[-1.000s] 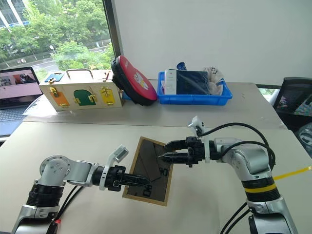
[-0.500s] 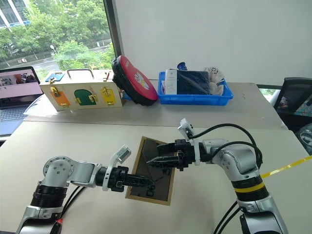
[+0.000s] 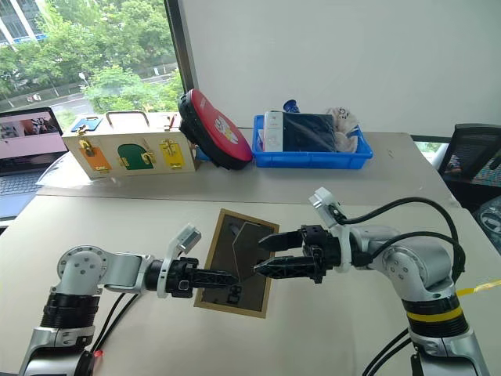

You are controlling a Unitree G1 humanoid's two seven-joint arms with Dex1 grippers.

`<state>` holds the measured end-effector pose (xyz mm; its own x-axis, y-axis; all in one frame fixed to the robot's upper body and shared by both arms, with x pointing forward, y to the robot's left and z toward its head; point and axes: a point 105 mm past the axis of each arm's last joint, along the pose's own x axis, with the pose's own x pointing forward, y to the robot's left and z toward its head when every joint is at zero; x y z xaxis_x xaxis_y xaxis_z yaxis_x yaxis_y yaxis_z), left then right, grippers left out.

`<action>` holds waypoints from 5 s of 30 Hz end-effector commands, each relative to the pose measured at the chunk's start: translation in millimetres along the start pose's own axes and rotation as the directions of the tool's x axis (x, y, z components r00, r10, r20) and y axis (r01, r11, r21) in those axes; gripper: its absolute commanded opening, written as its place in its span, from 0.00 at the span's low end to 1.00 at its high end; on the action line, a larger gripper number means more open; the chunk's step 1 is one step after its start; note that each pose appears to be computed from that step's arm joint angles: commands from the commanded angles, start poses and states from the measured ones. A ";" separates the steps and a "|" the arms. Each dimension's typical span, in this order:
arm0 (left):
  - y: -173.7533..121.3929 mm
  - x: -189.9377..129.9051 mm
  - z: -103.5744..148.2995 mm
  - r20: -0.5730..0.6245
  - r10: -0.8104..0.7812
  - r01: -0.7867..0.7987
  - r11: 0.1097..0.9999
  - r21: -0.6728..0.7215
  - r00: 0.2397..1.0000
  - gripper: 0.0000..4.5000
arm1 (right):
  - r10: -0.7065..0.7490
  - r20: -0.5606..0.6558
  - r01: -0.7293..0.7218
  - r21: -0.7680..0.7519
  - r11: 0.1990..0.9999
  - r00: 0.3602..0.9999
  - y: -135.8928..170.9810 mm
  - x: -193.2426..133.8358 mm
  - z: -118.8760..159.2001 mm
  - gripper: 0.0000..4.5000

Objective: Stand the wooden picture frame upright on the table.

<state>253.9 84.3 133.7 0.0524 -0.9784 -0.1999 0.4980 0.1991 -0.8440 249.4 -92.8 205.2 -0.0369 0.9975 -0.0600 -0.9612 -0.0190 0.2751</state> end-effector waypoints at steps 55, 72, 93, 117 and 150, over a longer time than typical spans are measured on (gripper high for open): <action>-42.2 -9.5 25.4 0.100 -0.334 0.343 0.934 -0.097 0.937 0.24 | -0.313 0.235 0.041 -0.853 -0.521 0.920 -40.5 -3.3 24.1 0.29; -22.3 -69.2 28.0 0.284 -0.044 -0.088 0.897 0.434 0.958 1.00 | -0.321 0.406 0.215 -0.842 -0.494 0.856 -40.5 -41.8 60.1 0.27; 4.3 -90.9 35.1 0.415 0.118 -0.412 0.521 0.747 0.902 1.00 | -0.442 -0.063 0.422 -0.204 0.884 0.895 -115.9 -28.4 18.2 0.27; 15.7 -86.1 29.7 0.402 0.205 -0.446 0.536 0.717 0.892 1.00 | -0.372 -0.123 0.373 -0.015 0.928 0.920 -139.9 -13.6 -35.2 0.27; 37.5 -118.5 73.2 0.608 0.240 -0.646 0.418 0.639 0.757 1.00 | -0.624 -0.022 0.593 -0.288 0.752 0.781 -47.2 -113.3 -11.8 0.99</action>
<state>323.7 197.6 146.9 0.6323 -0.7681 -0.1007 0.7735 0.6332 0.0274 308.1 -213.2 151.3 0.5366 0.7514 -0.3840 -0.8135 0.5816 0.0014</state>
